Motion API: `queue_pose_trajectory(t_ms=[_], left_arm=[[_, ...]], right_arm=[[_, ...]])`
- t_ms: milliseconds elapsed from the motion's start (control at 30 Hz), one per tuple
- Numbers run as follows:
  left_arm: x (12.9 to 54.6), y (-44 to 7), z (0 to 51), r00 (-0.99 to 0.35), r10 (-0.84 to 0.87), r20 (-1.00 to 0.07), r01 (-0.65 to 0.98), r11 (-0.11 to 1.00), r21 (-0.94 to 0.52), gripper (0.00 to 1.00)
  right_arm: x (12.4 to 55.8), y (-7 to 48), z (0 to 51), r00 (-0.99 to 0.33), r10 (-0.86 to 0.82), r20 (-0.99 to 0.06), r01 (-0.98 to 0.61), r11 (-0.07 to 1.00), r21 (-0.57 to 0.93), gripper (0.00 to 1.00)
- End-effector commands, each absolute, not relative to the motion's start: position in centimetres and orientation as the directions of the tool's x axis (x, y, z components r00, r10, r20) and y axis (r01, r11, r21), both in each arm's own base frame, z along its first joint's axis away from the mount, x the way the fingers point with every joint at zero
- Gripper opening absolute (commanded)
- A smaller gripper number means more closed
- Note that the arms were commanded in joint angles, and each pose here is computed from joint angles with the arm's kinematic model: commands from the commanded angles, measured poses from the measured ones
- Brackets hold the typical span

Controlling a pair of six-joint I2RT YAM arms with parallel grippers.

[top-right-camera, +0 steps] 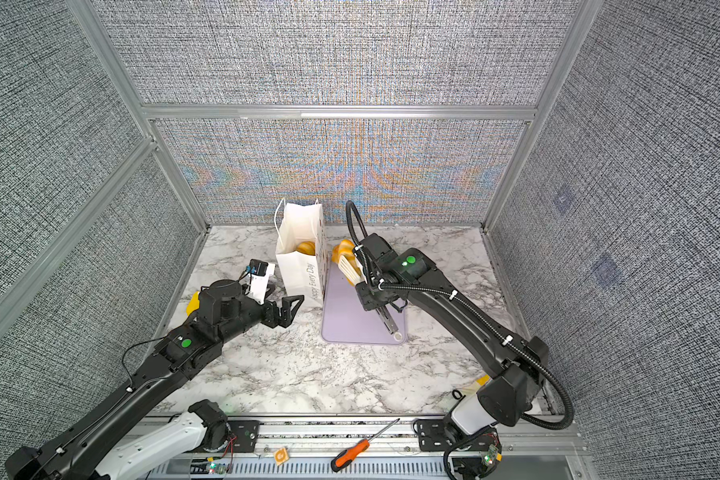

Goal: Place the fake bread into the paper bag
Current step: 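Carry the yellow loaf over the bag opening with the right gripper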

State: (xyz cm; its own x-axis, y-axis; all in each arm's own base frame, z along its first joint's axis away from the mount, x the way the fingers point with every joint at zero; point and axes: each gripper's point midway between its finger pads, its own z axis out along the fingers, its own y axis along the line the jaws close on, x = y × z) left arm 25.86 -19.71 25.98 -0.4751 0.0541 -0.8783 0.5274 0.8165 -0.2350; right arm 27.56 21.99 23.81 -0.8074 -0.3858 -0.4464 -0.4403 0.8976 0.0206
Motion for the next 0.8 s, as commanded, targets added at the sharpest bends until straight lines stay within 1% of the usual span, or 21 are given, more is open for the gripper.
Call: queue_pose_trajectory(t_ms=[0,300,433,600,767], left_arm=[[26.0,-18.9,26.3,-0.465,0.080,-0.881,0.509,0.839,-0.193,0.99],[25.9,-18.3,28.5,-0.437,0.101,-0.894,0.509,0.847,-0.154,0.99],[26.0,-17.3,29.5,-0.427,0.080,-0.901,0.469,0.871,-0.145,0.99],[26.0,-16.2,30.7,-0.408,0.078,-0.910,0.446,0.887,-0.124,0.99],[26.8,-14.5,31.4,-0.406,0.053,-0.912,0.399,0.909,-0.124,0.99]], right_arm=[[27.4,22.8,25.6,-0.784,-0.372,-0.497,-0.452,0.891,0.046,0.36],[26.6,26.3,29.4,-0.707,-0.394,-0.588,-0.529,0.846,0.069,0.36],[26.6,28.7,30.7,-0.662,-0.406,-0.631,-0.576,0.813,0.082,0.36],[26.8,31.5,31.6,-0.627,-0.419,-0.657,-0.620,0.779,0.095,0.36],[27.7,34.5,32.3,-0.593,-0.410,-0.693,-0.654,0.747,0.119,0.36]])
